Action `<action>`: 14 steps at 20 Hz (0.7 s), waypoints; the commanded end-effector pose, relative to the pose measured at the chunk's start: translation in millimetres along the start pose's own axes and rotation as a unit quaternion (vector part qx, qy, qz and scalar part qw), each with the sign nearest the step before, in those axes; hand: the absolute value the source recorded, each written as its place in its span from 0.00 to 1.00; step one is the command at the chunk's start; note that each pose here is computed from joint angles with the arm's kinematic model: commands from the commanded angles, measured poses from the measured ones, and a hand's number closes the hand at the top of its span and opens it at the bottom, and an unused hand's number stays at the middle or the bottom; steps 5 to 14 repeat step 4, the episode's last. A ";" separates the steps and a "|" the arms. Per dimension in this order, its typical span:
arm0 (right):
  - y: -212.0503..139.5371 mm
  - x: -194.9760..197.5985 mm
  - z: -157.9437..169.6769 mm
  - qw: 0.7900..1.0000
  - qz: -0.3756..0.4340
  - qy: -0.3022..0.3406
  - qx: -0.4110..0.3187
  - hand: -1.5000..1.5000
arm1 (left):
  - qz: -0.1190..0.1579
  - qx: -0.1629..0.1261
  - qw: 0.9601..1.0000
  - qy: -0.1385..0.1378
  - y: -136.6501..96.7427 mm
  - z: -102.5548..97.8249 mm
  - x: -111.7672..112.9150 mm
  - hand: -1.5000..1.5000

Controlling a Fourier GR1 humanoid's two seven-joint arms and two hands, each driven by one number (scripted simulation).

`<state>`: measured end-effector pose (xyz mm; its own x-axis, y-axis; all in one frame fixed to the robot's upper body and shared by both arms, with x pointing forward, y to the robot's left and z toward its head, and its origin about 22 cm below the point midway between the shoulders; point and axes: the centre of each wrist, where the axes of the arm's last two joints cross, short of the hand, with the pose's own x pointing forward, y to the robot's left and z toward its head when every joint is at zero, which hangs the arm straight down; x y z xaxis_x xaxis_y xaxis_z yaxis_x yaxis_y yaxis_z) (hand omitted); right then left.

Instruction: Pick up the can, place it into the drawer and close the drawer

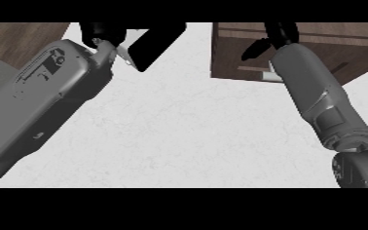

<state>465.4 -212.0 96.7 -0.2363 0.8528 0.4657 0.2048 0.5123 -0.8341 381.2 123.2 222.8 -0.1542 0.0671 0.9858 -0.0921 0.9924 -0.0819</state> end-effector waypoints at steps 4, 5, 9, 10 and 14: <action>-8.7 30.5 -18.5 0.987 -0.151 0.011 -0.057 0.00 | 0.003 -0.002 1.000 0.001 2.9 3.0 1.4 0.00; -8.7 30.5 -18.5 0.987 -0.151 0.011 -0.057 0.00 | 0.003 -0.002 1.000 0.001 2.9 3.0 1.4 0.00; -8.7 30.5 -18.5 0.987 -0.151 0.011 -0.057 0.00 | 0.003 -0.002 1.000 0.001 2.9 3.0 1.4 0.00; -8.7 30.5 -18.5 0.987 -0.151 0.011 -0.057 0.00 | 0.003 -0.002 1.000 0.001 2.9 3.0 1.4 0.00; -8.7 30.5 -18.5 0.987 -0.151 0.011 -0.057 0.00 | 0.003 -0.002 1.000 0.001 2.9 3.0 1.4 0.00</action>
